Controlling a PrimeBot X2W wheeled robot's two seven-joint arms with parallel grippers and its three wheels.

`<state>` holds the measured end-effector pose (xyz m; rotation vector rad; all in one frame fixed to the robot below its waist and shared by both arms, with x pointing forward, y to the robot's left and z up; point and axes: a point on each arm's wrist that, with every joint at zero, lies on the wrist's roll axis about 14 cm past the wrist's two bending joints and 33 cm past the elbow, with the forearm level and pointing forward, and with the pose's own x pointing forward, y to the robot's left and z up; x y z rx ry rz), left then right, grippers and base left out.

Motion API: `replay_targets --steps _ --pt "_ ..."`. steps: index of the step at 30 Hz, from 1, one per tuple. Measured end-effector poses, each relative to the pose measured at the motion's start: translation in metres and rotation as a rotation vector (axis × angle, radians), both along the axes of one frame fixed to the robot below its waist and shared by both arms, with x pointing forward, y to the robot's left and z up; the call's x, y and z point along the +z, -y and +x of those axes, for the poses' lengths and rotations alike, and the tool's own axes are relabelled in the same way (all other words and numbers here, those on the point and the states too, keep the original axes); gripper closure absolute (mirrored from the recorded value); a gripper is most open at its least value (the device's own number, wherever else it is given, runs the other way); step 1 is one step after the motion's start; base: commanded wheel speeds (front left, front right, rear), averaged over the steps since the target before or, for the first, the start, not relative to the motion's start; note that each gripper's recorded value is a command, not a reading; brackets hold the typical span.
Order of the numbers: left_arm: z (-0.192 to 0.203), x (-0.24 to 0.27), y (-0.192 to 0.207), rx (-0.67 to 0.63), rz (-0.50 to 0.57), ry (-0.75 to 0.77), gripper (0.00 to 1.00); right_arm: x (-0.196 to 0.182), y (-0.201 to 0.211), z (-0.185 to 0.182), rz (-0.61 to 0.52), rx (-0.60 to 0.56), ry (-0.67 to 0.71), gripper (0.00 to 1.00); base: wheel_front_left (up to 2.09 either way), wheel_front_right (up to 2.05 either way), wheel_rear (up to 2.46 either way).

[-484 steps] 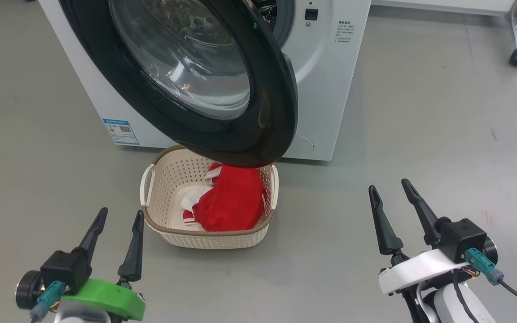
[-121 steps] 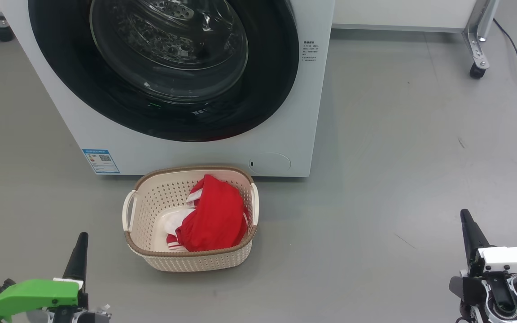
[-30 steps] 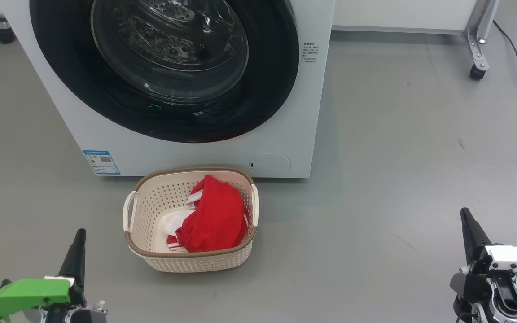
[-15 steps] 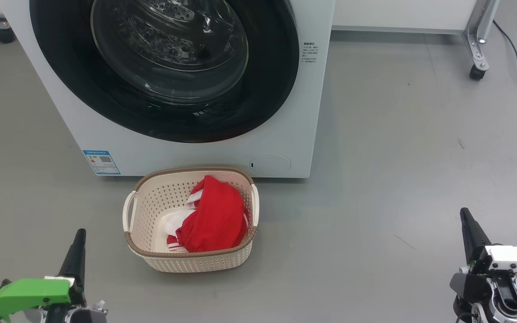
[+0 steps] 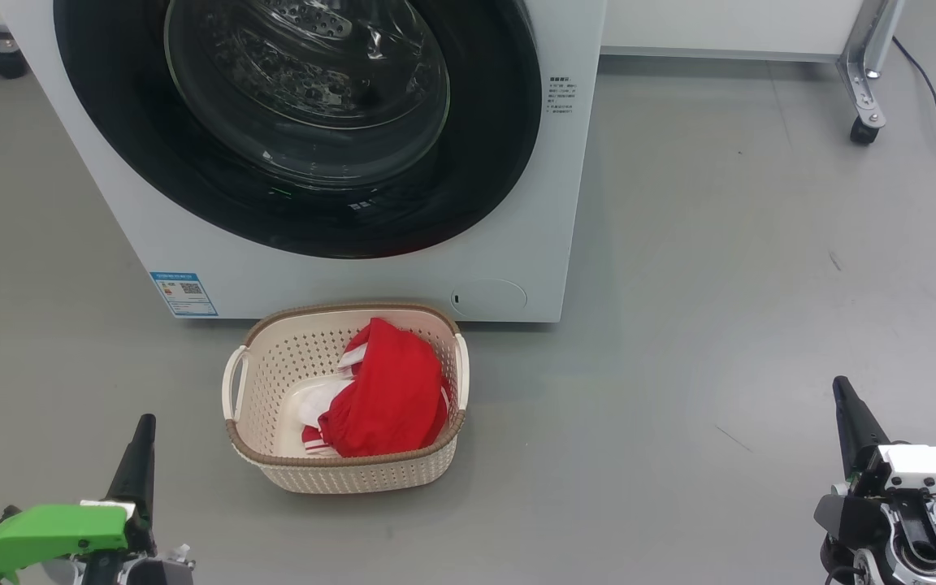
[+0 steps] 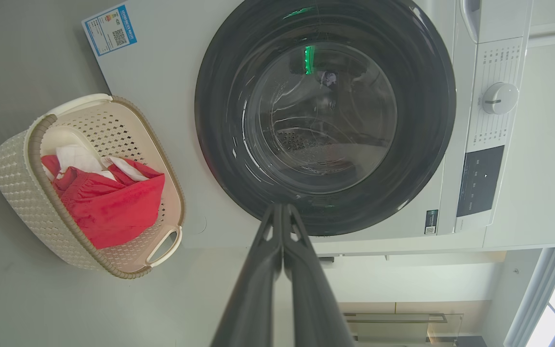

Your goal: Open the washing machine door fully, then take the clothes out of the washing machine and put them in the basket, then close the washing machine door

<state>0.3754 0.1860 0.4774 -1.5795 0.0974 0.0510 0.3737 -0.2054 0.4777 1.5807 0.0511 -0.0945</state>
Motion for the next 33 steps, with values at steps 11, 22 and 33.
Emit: replay_targets --steps 11,22,33 --pt "0.0 0.0 0.0 0.0 0.0 0.0 1.0 0.0 0.0 0.0 0.0 0.0 0.0 1.0 0.0 0.0 0.0" --pt "0.0 0.0 0.0001 0.0 0.0 0.0 1.0 -0.0001 0.0 0.0 0.001 0.0 0.0 1.0 0.0 0.0 0.0" --pt "0.0 0.0001 -0.0001 0.001 0.0 0.0 1.0 0.0 0.0001 0.0 0.001 -0.001 0.0 1.0 0.0 0.0 0.0"
